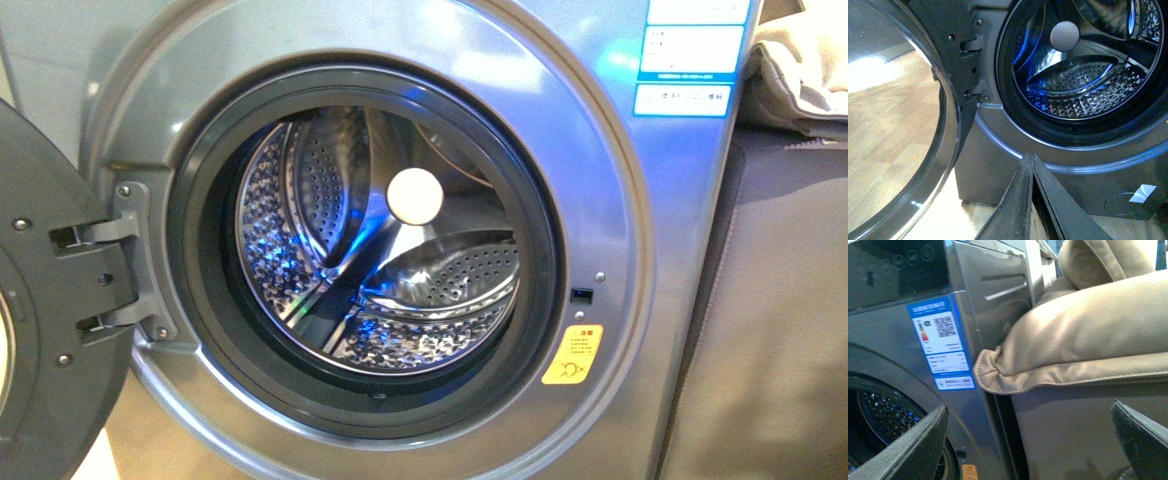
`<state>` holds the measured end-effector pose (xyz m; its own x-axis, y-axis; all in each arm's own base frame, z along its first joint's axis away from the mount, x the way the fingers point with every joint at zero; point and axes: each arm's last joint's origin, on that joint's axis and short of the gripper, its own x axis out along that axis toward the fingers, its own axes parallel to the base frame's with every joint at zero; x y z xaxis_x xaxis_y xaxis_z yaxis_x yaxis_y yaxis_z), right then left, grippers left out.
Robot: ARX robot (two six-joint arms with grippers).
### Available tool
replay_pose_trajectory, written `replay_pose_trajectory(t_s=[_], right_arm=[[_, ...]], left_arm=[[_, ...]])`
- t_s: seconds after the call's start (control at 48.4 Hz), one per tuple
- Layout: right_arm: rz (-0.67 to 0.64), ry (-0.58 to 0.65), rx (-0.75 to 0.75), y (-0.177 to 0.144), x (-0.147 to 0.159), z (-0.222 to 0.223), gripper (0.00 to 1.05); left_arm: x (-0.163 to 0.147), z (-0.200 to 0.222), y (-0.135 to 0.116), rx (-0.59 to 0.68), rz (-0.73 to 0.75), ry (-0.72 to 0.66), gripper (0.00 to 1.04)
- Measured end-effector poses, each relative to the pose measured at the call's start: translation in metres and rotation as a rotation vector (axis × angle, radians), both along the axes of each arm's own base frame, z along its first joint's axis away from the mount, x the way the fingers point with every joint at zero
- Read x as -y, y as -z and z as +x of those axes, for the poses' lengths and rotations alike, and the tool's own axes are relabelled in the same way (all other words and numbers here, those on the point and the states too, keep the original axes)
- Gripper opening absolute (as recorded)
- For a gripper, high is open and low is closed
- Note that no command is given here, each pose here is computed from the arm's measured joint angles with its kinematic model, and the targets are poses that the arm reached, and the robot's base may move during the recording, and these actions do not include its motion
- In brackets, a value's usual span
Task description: Collect clothes from washing machine
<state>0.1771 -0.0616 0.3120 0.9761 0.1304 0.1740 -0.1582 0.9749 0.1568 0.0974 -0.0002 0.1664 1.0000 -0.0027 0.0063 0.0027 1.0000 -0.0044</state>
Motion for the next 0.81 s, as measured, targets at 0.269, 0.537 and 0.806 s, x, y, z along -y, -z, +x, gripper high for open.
replay_pose_trajectory(t_s=[0.269, 0.537, 0.806], right_arm=[[-0.133, 0.144, -0.138, 0.037, -0.049, -0.041, 0.66], [-0.165, 0.146, -0.164, 0.087, -0.061, -0.052, 0.12], [-0.169, 0.148, -0.171, 0.112, -0.061, -0.060, 0.02]], left_arm=[[0.000, 0.000, 0.000, 0.000, 0.000, 0.000, 0.04], [0.000, 0.000, 0.000, 0.000, 0.000, 0.000, 0.04], [0.000, 0.000, 0.000, 0.000, 0.000, 0.000, 0.04]])
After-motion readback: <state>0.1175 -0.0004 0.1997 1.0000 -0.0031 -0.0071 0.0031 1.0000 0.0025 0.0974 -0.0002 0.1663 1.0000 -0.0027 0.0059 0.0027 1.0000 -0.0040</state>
